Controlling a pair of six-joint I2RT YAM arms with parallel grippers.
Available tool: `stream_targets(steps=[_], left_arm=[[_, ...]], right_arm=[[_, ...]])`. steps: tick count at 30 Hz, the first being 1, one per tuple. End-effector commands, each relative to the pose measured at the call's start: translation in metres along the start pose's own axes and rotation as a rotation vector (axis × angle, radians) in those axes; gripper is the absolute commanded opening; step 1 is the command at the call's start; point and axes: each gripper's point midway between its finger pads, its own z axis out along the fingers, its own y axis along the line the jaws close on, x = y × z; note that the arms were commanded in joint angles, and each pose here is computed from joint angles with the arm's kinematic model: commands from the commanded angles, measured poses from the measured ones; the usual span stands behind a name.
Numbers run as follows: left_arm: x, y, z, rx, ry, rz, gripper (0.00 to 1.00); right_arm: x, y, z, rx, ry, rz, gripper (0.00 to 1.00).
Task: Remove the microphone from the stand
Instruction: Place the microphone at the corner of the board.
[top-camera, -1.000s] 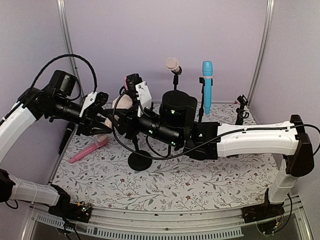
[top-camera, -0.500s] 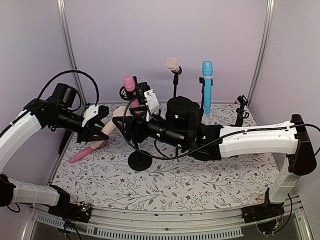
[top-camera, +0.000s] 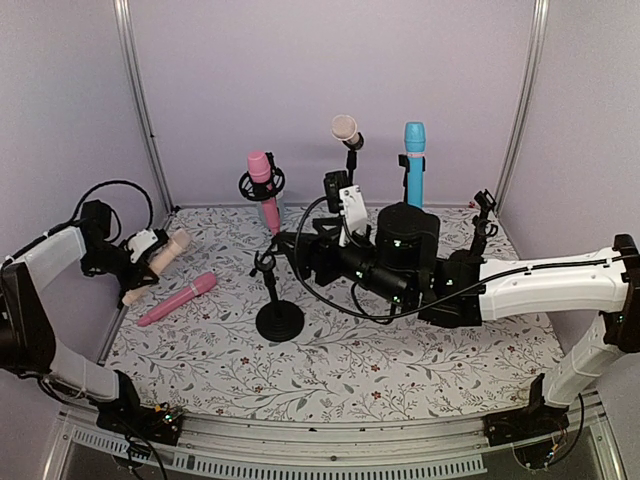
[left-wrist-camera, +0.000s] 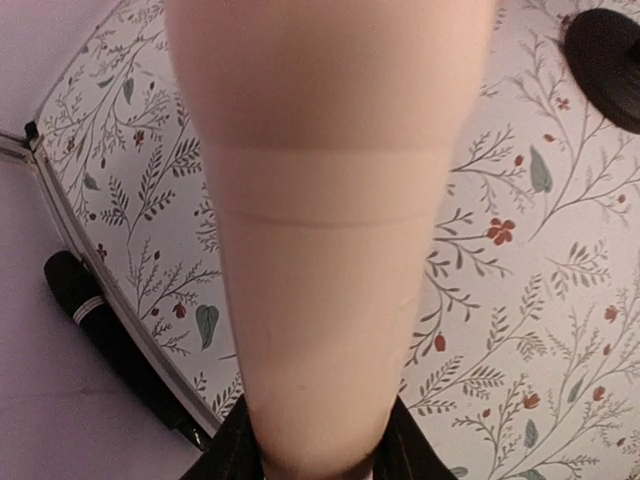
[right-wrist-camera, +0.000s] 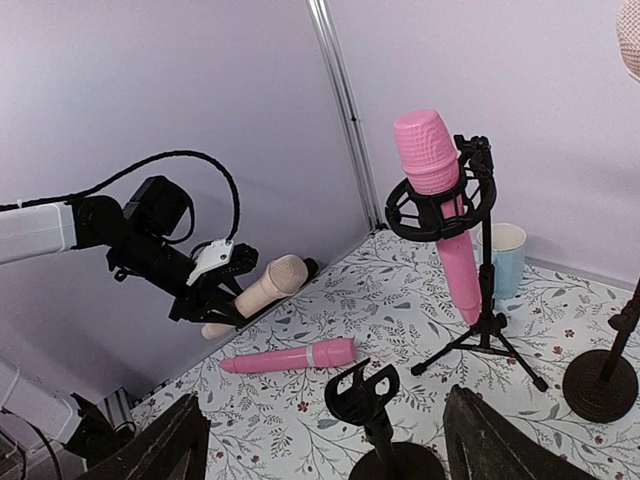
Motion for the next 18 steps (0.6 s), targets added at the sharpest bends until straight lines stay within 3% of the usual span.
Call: stream_targets(steps=[1,6,11,18], left_arm=[[0.029,0.053,0.012,-0.208,0.081,0.017,0.0],[0.052,0.063,0.041,-0.215,0.137,-0.05,0.02],[0.077,0.058,0.069,-0.185,0.203,-0.113,0.23],[0.101,0.055,0.086,-0.172,0.282,-0.171,0.37]], right_arm=[[0.008,-0.017,0.005,0.099,0.036,-0.037,0.83],[0.017,-0.02,0.016,0.138,0.078,-0.066,0.83],[0.022,-0.026,0.019,0.172,0.101,-0.083,0.83],[0.026,-0.03,0.028,0.173,0.135,-0.09,0.83]])
